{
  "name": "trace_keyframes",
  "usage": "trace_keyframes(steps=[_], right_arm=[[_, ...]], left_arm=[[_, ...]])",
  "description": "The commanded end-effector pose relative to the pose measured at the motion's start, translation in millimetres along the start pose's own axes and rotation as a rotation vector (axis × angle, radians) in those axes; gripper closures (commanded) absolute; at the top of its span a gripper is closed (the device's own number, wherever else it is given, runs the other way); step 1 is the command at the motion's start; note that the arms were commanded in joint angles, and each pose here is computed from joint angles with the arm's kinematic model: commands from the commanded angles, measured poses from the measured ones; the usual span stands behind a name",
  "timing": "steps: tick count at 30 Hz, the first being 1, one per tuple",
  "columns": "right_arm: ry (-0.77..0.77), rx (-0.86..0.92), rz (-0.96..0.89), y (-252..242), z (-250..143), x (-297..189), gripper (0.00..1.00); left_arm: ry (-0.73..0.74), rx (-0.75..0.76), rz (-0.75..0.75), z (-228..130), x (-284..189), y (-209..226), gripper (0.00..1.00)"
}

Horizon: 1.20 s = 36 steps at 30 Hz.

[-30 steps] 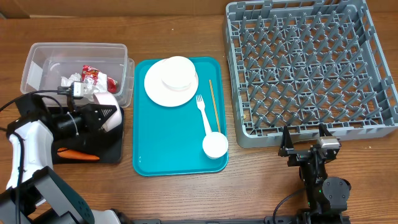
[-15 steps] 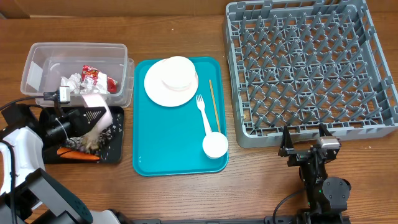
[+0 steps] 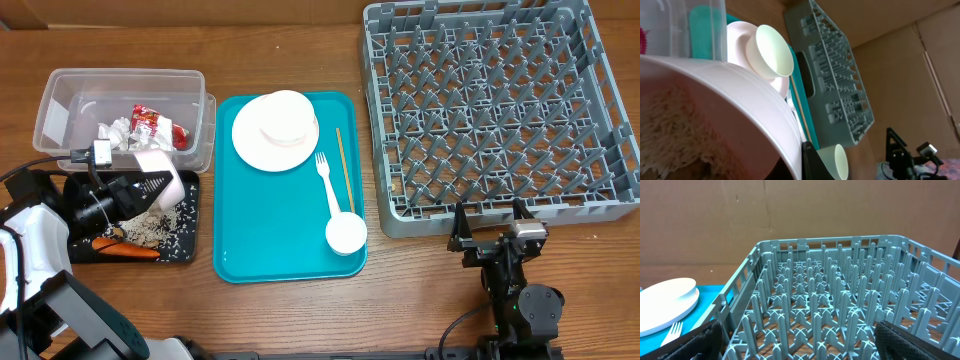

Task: Sort waste into correct bins and load items into the dishwasher
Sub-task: 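Tilt the bowl with left gripper to dump rice onto the black tray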

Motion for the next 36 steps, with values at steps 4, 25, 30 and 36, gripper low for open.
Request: trace_keyframes(steps=[4,25,30,36], right_arm=[[-0.008,-0.001,-0.004,-1,-1,0,0.00],[-0.008,-0.001,-0.004,-1,-1,0,0.00],[-0.008,-0.001,-0.004,-1,-1,0,0.00],[-0.008,-0.001,-0.004,-1,-1,0,0.00]], left_arm=[[-0.030,0.051,-0.060,2,-3,-15,0.96],[-0.024,-0.043,-0.103,-4,-4,-22,0.87],[-0.028,-0.125,-0.124,-2,-4,-25,0.96],[-0.043,-0.095,-0.118,5,-5,-22,0.96]])
Point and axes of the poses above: each gripper's point midway between its finger pads, its own x axis out along the fingers, its own y axis along the line the jaws close on, z = x × y, the point moved 3 cm from there along -x, back along the fingers, and after that the axes turned 11 degrees about -x, right-handed, at the moved point
